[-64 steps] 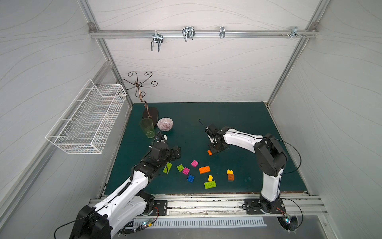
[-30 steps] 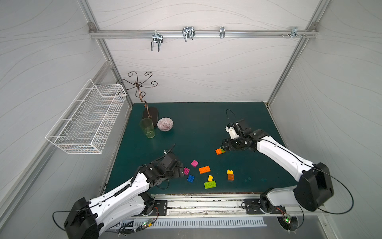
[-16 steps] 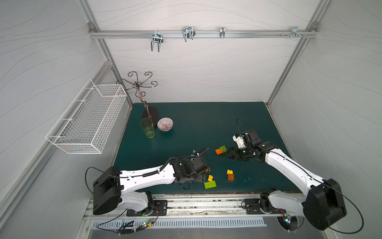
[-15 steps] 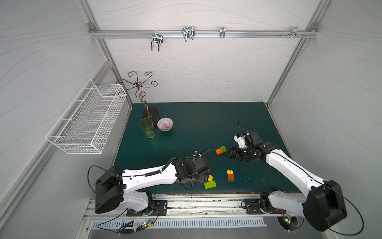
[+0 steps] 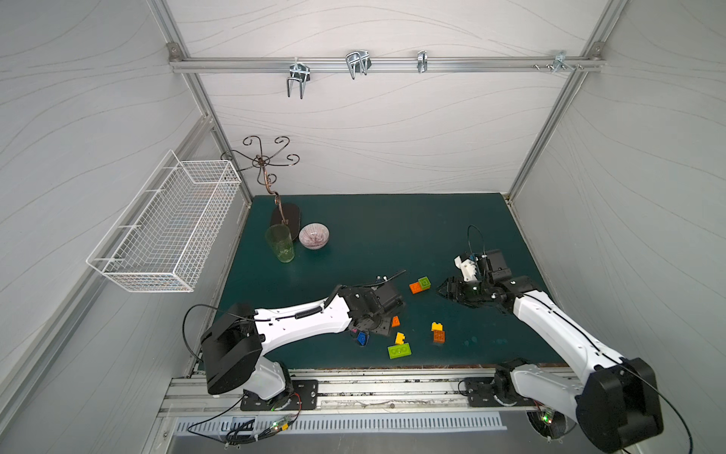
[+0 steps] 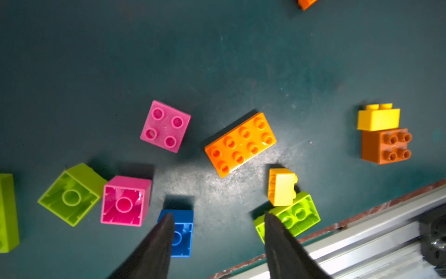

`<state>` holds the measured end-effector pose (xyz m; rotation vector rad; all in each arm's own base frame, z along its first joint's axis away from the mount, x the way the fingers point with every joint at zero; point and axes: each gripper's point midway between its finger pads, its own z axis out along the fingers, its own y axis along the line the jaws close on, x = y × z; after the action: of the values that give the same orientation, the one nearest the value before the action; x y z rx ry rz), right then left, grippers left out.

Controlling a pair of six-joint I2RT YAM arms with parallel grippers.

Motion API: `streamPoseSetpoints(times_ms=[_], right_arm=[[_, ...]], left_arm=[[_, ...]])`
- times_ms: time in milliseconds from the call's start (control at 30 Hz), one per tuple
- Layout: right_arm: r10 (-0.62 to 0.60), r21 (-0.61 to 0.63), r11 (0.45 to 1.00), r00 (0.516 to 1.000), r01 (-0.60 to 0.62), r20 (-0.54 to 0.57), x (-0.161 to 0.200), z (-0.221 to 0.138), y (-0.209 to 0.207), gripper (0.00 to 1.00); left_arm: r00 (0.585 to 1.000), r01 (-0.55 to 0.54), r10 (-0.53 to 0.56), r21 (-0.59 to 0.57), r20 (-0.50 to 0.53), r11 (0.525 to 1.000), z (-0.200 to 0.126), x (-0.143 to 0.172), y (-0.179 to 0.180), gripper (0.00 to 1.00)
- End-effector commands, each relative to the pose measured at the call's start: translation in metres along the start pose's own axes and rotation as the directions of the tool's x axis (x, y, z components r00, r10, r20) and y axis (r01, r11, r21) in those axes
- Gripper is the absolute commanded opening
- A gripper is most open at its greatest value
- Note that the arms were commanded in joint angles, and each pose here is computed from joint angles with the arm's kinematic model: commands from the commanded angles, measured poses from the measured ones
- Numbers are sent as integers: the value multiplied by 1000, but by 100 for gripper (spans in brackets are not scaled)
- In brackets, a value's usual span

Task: Assemble the letter p with lego
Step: Adjust the lego brick at the center of the board.

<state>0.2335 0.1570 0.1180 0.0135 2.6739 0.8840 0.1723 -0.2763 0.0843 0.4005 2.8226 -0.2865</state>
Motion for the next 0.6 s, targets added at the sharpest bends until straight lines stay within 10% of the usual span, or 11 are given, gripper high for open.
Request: streamPoseSetpoints(times_ms=[0,567], right_arm=[[-5,-31,1000,1000,5,14,-4,-4,6,62],[-16,-59,998,1000,17,11,0,-7,7,61]], left_arm=[[998,-49,52,68,-46,996,-3,3,-28,54],[975,181,-149,201,-162,963,53,25,-63,66]])
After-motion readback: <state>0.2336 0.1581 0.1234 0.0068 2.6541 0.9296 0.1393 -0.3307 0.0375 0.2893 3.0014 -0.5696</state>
